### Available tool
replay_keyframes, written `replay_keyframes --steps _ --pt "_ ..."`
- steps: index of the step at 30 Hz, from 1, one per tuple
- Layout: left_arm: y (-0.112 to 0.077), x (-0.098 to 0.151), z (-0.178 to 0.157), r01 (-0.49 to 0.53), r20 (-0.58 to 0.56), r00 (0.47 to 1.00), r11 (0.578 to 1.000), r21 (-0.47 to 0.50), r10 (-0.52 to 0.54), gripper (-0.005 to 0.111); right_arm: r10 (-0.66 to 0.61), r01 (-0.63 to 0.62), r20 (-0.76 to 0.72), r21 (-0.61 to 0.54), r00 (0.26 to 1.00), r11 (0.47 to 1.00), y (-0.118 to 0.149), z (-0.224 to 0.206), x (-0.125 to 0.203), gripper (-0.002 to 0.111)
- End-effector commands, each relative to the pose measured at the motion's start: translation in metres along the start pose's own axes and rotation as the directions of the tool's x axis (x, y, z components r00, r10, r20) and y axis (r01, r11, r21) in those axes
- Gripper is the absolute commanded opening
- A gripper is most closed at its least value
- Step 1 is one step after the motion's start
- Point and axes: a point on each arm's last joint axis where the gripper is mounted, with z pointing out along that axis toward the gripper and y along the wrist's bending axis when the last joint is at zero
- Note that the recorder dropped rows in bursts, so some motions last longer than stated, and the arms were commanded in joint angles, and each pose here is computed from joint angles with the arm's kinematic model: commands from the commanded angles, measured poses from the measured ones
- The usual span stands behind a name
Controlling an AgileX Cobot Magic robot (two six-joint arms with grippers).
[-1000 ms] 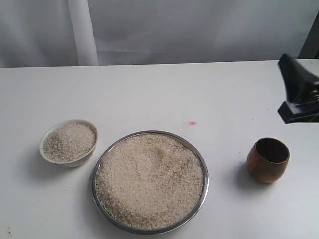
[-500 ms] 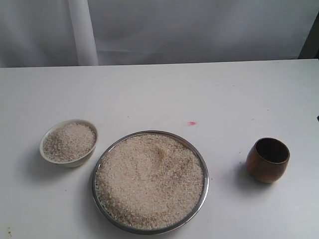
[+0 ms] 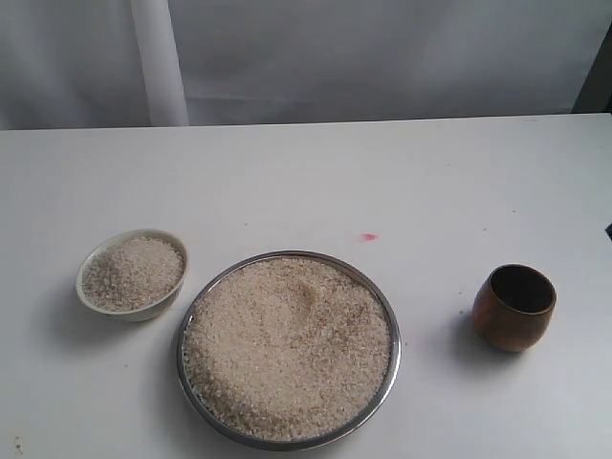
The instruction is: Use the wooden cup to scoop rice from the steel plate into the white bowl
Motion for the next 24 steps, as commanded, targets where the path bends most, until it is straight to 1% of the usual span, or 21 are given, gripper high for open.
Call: replay_keyframes --steps 1,3,5,10,12,15,17,18,20,24 --pt "-0.001 -0.002 0.0 0.006 0.007 1.0 1.0 0.01 -0.006 0.0 -0.119 0.117 -0.125 -0.026 0.985 0.993 0.001 -0.003 0.009 0.0" --pt "-0.001 -0.002 0.0 0.006 0.007 1.0 1.0 0.01 -0.006 0.0 -0.194 0.185 -0.189 -0.062 0.963 0.981 0.002 -0.011 0.012 0.0" --pt "-0.001 -0.002 0.0 0.006 0.007 1.0 1.0 0.01 -0.006 0.0 -0.229 0.218 -0.194 -0.078 0.954 0.973 0.002 -0.019 0.009 0.0" --pt "-0.001 -0.002 0.0 0.006 0.007 1.0 1.0 0.01 -0.006 0.0 -0.286 0.283 -0.088 -0.041 0.954 0.958 -0.001 -0.046 0.003 0.0" --pt "-0.001 -0.002 0.0 0.006 0.007 1.0 1.0 0.01 -0.006 0.0 -0.297 0.297 -0.05 -0.009 0.953 0.955 -0.003 -0.059 0.007 0.0" --pt "-0.001 -0.002 0.0 0.006 0.007 1.0 1.0 0.01 -0.006 0.0 -0.329 0.33 -0.033 0.033 0.944 0.943 -0.005 -0.076 0.021 0.0" --pt "-0.001 -0.002 0.0 0.006 0.007 1.0 1.0 0.01 -0.006 0.0 -0.336 0.336 -0.002 0.067 0.942 0.94 -0.007 -0.084 0.026 0.0" --pt "-0.001 -0.002 0.0 0.006 0.007 1.0 1.0 0.01 -0.006 0.0 -0.335 0.331 0.031 0.091 0.942 0.939 -0.007 -0.087 0.022 0.0" --pt "-0.001 -0.002 0.0 0.006 0.007 1.0 1.0 0.01 -0.006 0.0 -0.324 0.322 0.006 0.091 0.946 0.942 -0.008 -0.092 0.024 0.0" --pt "-0.001 -0.002 0.0 0.006 0.007 1.0 1.0 0.01 -0.006 0.0 -0.315 0.313 0.015 0.085 0.949 0.946 -0.007 -0.1 0.025 0.0"
